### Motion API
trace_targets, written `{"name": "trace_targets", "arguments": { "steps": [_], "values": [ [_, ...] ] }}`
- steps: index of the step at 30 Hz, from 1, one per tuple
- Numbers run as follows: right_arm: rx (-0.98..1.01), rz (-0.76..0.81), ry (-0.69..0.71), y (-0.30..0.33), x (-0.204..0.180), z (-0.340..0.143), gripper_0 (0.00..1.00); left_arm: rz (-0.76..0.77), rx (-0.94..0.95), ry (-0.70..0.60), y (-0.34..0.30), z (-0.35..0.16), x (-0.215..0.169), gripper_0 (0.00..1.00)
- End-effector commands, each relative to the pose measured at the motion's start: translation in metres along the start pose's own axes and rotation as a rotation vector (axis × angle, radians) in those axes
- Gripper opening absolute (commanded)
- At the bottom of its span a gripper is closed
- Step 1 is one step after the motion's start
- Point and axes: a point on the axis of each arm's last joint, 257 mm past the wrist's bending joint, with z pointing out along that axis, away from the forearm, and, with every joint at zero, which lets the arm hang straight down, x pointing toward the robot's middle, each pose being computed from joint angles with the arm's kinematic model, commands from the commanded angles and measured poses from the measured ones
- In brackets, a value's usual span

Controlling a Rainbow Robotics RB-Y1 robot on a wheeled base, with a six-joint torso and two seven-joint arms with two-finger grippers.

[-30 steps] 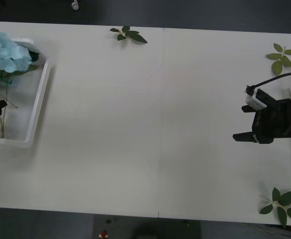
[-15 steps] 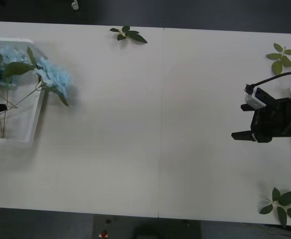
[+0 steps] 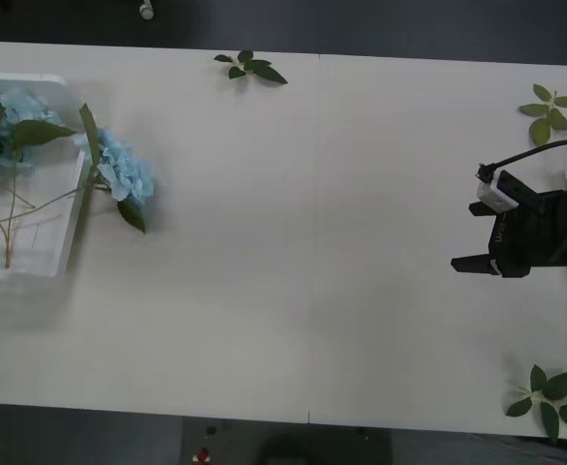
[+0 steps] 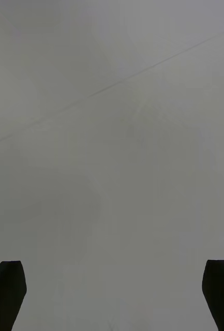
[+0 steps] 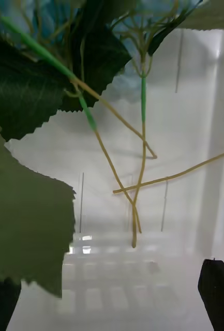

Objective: Put the red flowers into the right box and the blue flowers into the left box

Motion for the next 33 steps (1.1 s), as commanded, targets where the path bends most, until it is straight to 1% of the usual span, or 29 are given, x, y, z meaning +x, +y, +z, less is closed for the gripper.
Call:
{"name": "trace_targets", "arguments": {
  "steps": [1, 2, 4, 6, 7, 10, 14, 17, 19, 20, 26, 31, 33],
  "values": [
    [0.015, -0.009, -0.014, -0.007, -0.013, -0.008, 1.00, 0.130, 0.052, -0.054, -0.033, -0.053, -0.045, 1.00],
    [0.015, -0.009, -0.014, -0.007, -0.013, -0.008, 1.00, 0.145, 0.077, -0.058, -0.043, -0.055, -0.048, 1.00],
    [0.015, -0.009, -0.014, -0.007, -0.013, -0.008, 1.00, 0.191, 0.180, -0.082, -0.081, -0.060, -0.057, 1.00],
    [0.015, -0.009, -0.014, -0.007, -0.013, -0.008, 1.00, 0.284, 0.256, -0.110, -0.114, -0.067, -0.064, 1.00],
    [0.015, -0.009, -0.014, -0.007, -0.013, -0.008, 1.00, 0.358, 0.272, -0.121, -0.127, -0.069, -0.066, 1.00],
    [0.015, -0.009, -0.014, -0.007, -0.013, -0.008, 1.00, 0.511, 0.237, -0.123, -0.143, -0.076, -0.072, 1.00],
    [0.015, -0.009, -0.014, -0.007, -0.013, -0.008, 1.00, 0.690, 0.136, -0.076, -0.162, -0.078, -0.071, 1.00],
    [0.015, -0.009, -0.014, -0.007, -0.013, -0.008, 1.00, 0.762, 0.107, -0.043, -0.186, -0.075, -0.064, 1.00],
    [0.015, -0.009, -0.014, -0.007, -0.013, -0.008, 1.00, 0.838, 0.109, -0.045, -0.219, -0.071, -0.059, 1.00],
    [0.015, -0.009, -0.014, -0.007, -0.013, -0.008, 1.00, 0.849, 0.117, -0.046, -0.230, -0.069, -0.056, 1.00],
    [0.015, -0.009, -0.014, -0.007, -0.013, -0.008, 1.00, 1.055, 0.199, -0.132, -0.335, -0.053, -0.034, 1.00],
    [0.015, -0.009, -0.014, -0.007, -0.013, -0.008, 1.00, 1.263, 0.337, -0.214, -0.415, -0.028, 0.000, 1.00],
    [0.015, -0.009, -0.014, -0.007, -0.013, -0.008, 1.00, 1.324, 0.399, -0.253, -0.444, -0.018, 0.013, 1.00]
  ]
}}
